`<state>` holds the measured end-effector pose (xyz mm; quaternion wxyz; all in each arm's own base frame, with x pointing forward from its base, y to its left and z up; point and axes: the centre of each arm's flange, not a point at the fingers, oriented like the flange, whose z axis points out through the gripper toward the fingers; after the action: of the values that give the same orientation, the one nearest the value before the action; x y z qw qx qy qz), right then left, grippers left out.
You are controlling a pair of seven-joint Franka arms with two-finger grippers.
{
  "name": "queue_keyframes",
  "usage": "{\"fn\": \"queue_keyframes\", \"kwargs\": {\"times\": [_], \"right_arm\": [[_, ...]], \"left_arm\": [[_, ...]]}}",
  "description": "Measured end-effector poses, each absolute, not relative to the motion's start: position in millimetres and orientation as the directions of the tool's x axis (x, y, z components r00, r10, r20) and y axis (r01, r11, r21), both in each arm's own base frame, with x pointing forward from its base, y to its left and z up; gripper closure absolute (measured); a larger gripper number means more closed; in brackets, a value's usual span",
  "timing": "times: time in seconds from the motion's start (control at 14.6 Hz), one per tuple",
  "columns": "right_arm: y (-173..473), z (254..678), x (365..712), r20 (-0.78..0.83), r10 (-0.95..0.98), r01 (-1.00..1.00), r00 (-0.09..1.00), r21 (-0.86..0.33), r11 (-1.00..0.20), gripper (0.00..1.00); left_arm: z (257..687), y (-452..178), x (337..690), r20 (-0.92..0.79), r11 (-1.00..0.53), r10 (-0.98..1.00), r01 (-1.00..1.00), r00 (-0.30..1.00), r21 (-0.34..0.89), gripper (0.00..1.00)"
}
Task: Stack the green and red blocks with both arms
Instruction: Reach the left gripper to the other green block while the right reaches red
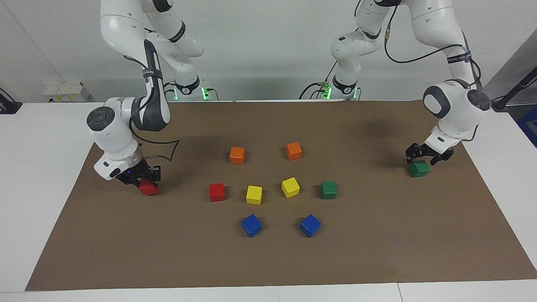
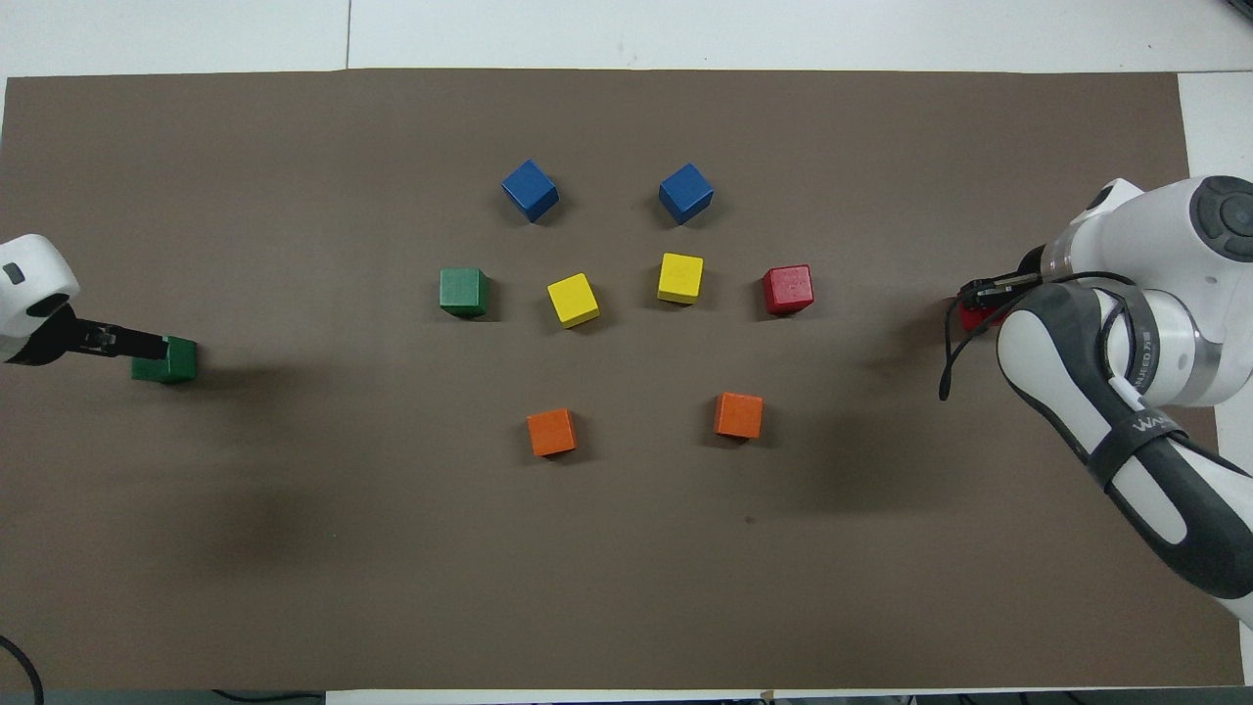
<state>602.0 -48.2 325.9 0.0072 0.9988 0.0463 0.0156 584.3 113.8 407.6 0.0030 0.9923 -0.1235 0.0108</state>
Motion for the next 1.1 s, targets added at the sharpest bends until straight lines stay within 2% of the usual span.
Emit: {"fn": "queue_keyframes", "kwargs": {"times": [0.27,0.55,0.62,0.89,1.1], "right_arm": [[-48.2,315.2,604.5,0.045,0.093,0.093,0.995,0.015,-0.996,0.45],[-48.0,315.0,604.8,0.046,0.097,0.096,0.994,0.016,-0.995,0.44],[-47.6,314.6,604.8,0.046,0.098,0.097,0.994,0.015,-0.995,0.41],[-42.0,324.7,606.9,0.023,0.107,0.107,0.994,0.012,-0.994,0.01],[-37.8,375.4,614.0,-0.019,0.113,0.113,0.993,0.011,-0.994,0.00]], "left_arm": [[446.1,45.1,607.4,0.062,-0.952,-0.306,-0.306,0.950,-0.010,0.00],[455.2,-52.4,612.4,0.086,-0.951,-0.306,-0.309,0.948,0.020,0.00],[455.3,-71.0,613.2,0.091,-0.946,-0.318,-0.322,0.944,0.032,0.00],[440.4,-129.3,621.2,0.088,-0.922,-0.379,-0.384,0.921,0.049,0.00],[409.4,-177.4,622.3,0.084,-0.926,-0.368,-0.373,0.926,0.060,0.00]]}}
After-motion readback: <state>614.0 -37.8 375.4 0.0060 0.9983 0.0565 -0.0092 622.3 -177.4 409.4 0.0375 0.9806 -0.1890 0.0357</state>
